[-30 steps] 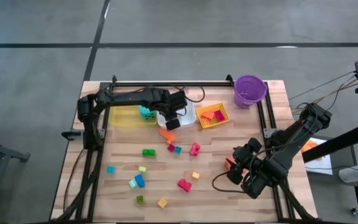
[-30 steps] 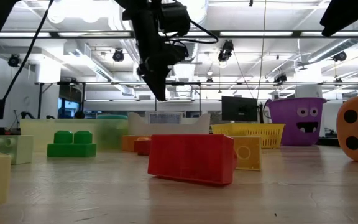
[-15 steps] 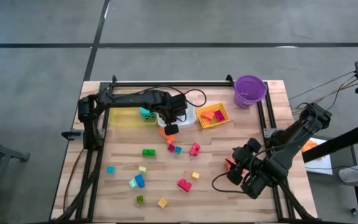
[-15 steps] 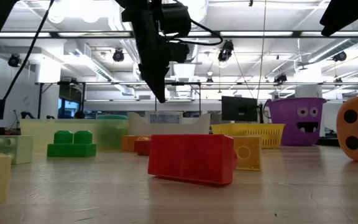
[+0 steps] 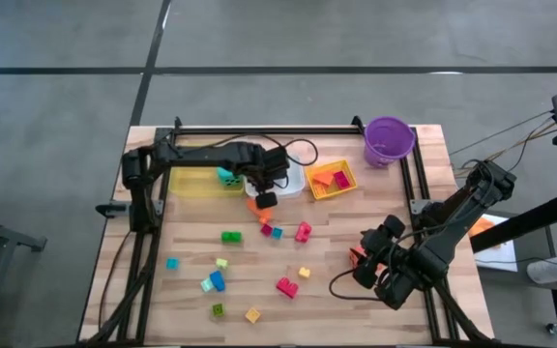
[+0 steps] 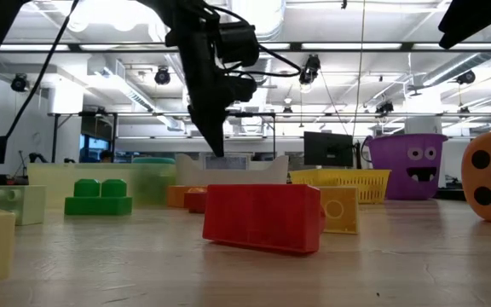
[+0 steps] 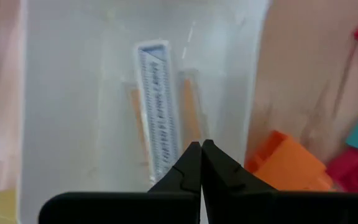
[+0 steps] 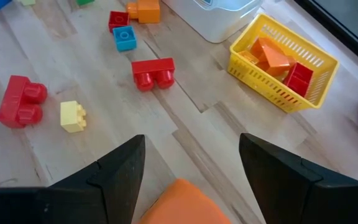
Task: Pick & Place Toys
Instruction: Put the blue playing cards box into the white bin, then adjust the white bin
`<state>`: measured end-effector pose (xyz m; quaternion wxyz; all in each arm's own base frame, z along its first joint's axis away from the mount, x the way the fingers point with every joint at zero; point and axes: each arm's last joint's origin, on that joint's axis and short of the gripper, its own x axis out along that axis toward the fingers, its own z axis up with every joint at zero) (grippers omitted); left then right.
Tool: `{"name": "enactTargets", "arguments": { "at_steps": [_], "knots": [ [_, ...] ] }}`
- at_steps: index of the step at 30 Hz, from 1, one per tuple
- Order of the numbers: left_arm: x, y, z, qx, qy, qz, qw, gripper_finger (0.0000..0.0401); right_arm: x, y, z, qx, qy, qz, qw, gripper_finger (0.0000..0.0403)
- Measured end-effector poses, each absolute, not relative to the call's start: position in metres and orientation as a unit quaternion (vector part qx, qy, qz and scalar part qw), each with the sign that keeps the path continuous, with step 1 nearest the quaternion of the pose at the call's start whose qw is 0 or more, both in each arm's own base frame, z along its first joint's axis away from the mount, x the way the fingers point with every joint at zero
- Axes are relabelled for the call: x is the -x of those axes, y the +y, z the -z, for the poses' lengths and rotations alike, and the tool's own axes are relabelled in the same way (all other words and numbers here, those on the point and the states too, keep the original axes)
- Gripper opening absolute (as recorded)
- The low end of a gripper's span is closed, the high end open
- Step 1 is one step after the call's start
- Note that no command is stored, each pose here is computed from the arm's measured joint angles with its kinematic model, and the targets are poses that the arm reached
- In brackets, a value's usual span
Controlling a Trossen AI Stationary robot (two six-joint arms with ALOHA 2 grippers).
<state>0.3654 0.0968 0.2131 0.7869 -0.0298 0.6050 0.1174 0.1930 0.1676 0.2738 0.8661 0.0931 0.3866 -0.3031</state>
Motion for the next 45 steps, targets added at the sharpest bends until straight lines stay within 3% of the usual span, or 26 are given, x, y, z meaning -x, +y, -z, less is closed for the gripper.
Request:
{"name": "enactTargets", "arguments": {
  "at_steps": [45],
  "knots": [
    [-0.368, 0.121, -0.203, 0.063, 0.584, -0.215, 0.78, 0.0002, -0.194, 0.169, -0.274, -0.091, 0.386, 0.295, 0.869, 0.0258]
  ]
}}
